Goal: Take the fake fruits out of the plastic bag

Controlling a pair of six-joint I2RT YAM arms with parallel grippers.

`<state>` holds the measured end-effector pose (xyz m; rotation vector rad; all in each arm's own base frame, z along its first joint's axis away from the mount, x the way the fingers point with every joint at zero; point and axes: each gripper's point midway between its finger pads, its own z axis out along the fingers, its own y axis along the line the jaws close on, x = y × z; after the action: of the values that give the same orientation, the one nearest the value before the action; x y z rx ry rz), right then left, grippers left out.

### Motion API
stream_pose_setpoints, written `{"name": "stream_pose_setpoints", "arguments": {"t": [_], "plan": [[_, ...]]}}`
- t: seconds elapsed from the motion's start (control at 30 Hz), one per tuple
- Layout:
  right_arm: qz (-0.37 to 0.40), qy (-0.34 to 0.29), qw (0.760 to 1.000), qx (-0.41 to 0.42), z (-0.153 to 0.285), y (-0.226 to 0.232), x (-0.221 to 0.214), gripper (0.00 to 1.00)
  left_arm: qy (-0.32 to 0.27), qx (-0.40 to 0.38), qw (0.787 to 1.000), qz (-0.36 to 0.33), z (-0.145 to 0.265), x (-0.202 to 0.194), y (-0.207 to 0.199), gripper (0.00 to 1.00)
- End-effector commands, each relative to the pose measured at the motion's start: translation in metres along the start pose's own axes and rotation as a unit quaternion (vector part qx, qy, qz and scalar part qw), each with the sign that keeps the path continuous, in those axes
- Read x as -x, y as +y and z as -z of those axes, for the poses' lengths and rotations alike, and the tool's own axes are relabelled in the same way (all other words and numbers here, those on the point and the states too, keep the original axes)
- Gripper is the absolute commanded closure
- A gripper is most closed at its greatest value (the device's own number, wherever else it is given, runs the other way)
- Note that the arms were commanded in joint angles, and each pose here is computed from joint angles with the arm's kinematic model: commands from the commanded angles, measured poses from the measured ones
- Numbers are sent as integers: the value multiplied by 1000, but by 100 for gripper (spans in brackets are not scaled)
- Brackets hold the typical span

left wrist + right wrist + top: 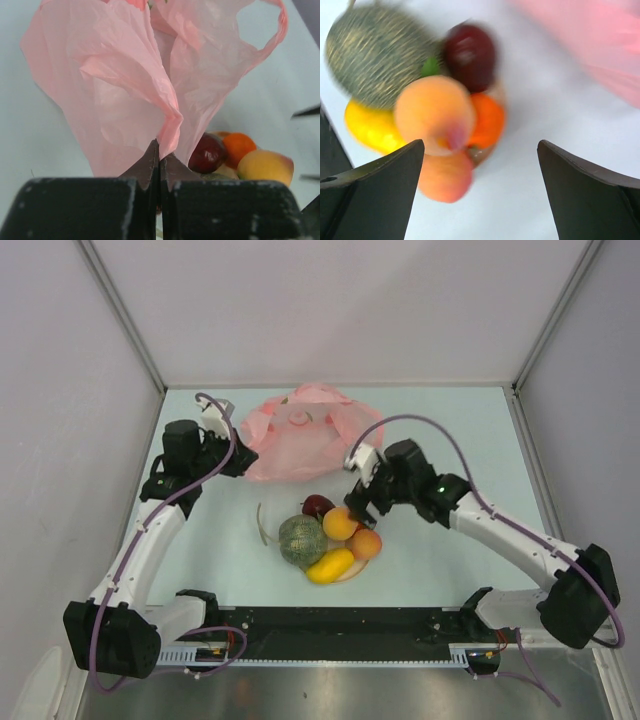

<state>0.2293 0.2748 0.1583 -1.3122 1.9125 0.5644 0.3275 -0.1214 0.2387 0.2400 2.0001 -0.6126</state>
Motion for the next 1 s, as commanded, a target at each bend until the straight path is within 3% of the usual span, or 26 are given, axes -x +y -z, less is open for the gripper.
{"name": "stream_pose_setpoints", "arguments": {"t": [0.0,0.2,0.37,0.47,0.57,0.6,0.7,0.8,0.87,0.9,0.97], "plan": [[-127,-86,985,-79,50,-57,46,0,64,-12,997,-46,16,-26,-2,100],[-181,-100,962,-176,67,-121,33,0,137,-2,980,-142,35,-51,12,100],[-220,-117,946,-206,72,-151,27,0,132,36,974,-178,25,-50,34,100],[-227,-124,941,-219,74,-164,25,0,98,61,981,-159,9,-27,42,100],[-239,-131,935,-230,76,-176,22,0,35,193,971,-134,9,32,81,100],[-243,-135,933,-228,77,-178,23,0,-1,261,957,-129,25,66,101,100],[-255,-135,929,-232,79,-185,17,0,-65,359,925,-105,59,109,139,100],[-256,-141,927,-235,81,-189,16,0,-113,400,903,-109,87,121,156,100],[-256,-142,926,-239,82,-190,14,0,-113,416,894,-121,95,118,160,99],[-255,-144,926,-239,85,-189,15,0,-97,415,897,-119,92,108,162,59],[-262,-131,924,-244,86,-186,8,0,-78,411,903,-101,91,96,161,25]]}}
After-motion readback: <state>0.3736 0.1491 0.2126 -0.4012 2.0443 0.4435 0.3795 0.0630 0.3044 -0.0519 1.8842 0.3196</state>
